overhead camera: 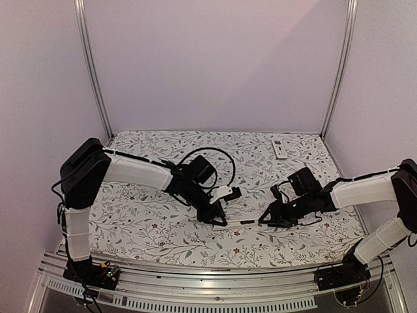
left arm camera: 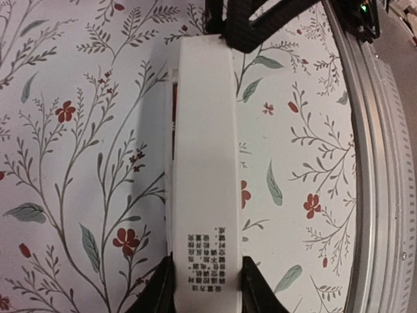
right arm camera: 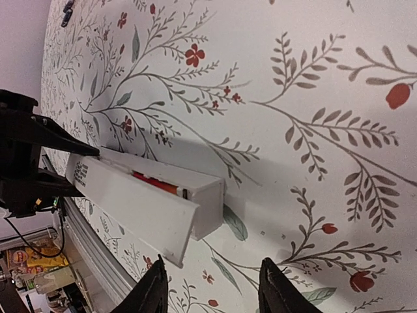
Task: Load the batteries into the remote control
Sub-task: Pick up the battery cover from the remote control without the battery cover.
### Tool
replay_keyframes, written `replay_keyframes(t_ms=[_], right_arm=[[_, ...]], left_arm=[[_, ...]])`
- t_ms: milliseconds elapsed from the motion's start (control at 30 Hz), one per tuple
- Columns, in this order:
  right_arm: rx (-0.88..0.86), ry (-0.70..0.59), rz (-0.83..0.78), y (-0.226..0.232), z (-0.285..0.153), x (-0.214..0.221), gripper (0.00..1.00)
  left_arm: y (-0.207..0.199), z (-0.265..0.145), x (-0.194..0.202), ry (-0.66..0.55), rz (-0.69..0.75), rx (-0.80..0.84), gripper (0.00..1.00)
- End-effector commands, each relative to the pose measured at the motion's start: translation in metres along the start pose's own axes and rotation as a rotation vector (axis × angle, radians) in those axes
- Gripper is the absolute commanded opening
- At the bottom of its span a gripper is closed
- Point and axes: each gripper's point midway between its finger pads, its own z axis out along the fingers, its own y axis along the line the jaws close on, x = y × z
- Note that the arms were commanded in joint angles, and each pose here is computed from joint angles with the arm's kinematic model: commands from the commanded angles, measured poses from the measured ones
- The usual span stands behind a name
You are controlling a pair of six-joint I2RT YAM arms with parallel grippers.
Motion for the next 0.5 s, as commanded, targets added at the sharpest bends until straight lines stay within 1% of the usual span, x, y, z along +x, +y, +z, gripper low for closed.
replay_keyframes(t_ms=[0,233,467], right_arm=[[-0.048,-0.046,-0.038,0.008,-0.022,-0.02,0.47],[-0.091,-0.033,-0.028,0.008,-0.02,-0.032,0.49],[-0.15,-0.016,-0.041,0.017,-0.014,-0.034,0.49]], left_arm=[[-0.005,-0.006,-0.021,-0.079,0.149,-0.089,0.17],[-0.008,0.0,-0.013,-0.05,0.199,-0.135,0.15],[-0.004,-0.004,-0.019,-0.066,0.228,-0.22,0.15]])
